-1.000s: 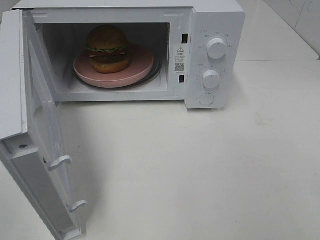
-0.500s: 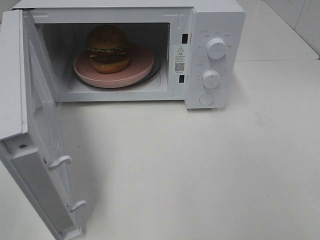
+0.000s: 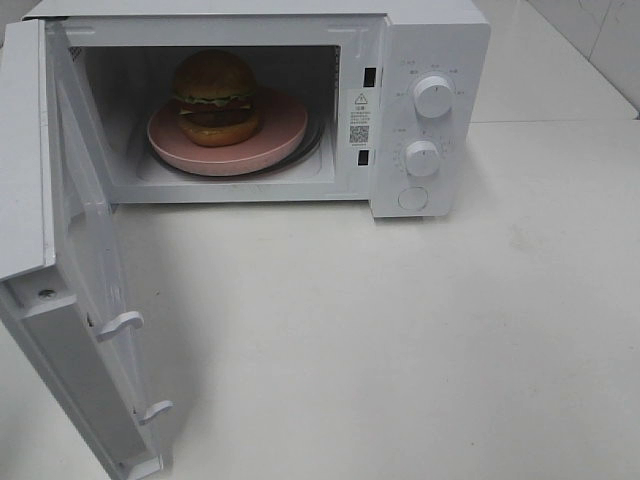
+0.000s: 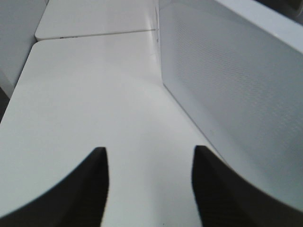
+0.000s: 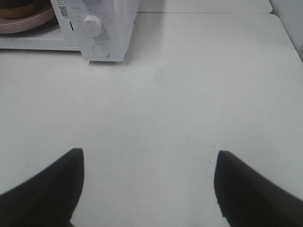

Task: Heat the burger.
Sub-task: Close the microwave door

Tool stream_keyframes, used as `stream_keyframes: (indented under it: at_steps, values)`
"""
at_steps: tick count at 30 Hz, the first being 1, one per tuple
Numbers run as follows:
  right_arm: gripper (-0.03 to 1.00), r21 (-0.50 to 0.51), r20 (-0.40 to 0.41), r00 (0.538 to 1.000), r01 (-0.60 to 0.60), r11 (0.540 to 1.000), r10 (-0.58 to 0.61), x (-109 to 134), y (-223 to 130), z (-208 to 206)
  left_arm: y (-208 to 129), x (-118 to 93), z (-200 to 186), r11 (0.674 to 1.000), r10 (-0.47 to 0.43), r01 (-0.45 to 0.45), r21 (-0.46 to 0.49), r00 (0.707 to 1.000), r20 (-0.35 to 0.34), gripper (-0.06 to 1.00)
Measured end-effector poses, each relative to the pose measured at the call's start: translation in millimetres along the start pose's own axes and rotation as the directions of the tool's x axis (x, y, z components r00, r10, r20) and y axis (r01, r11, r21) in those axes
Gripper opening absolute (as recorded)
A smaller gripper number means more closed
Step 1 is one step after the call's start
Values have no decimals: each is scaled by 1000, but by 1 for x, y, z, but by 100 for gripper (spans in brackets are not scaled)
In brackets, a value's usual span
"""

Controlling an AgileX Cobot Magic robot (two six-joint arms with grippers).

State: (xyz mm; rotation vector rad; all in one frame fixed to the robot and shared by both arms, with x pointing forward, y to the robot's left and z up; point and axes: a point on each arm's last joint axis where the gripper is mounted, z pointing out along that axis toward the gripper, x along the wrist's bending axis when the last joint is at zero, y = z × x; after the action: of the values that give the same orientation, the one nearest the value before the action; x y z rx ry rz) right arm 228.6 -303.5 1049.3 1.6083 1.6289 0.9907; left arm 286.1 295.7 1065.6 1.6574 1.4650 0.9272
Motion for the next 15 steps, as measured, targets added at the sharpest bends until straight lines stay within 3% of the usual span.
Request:
stream_keyframes:
  at_steps: [1, 2, 3, 4, 5, 7, 13, 15]
  values:
    - [74, 0, 0, 1000, 0, 1000, 0, 0, 0, 0, 0, 1, 5, 1000, 4, -4, 24, 1000, -5, 38]
    - [74, 0, 0, 1000, 0, 1000, 0, 0, 0, 0, 1, 3, 13, 999, 17, -16, 43, 1000, -19, 24]
    - [74, 0, 0, 1000, 0, 1000, 0, 0, 0, 0, 1, 3, 13, 999, 17, -16, 43, 1000, -19, 24]
    - [74, 0, 0, 1000, 0, 1000, 0, 0, 0, 0, 2, 5, 22, 998, 28, -26, 51, 999, -31, 8]
    - [74, 0, 0, 1000, 0, 1000, 0, 0, 0, 0, 2, 6, 26, 998, 29, -27, 53, 999, -34, 4]
    - [74, 0, 0, 1000, 0, 1000, 0, 0, 0, 0, -1, 6, 36, 998, 29, -27, 62, 999, -35, 0]
    - [74, 0, 0, 1000, 0, 1000, 0, 0, 0, 0, -13, 8, 60, 998, 29, -26, 62, 999, -43, 0]
    - [74, 0, 0, 1000, 0, 1000, 0, 0, 0, 0, -19, 8, 72, 1000, 27, -27, 14, 998, -54, 0]
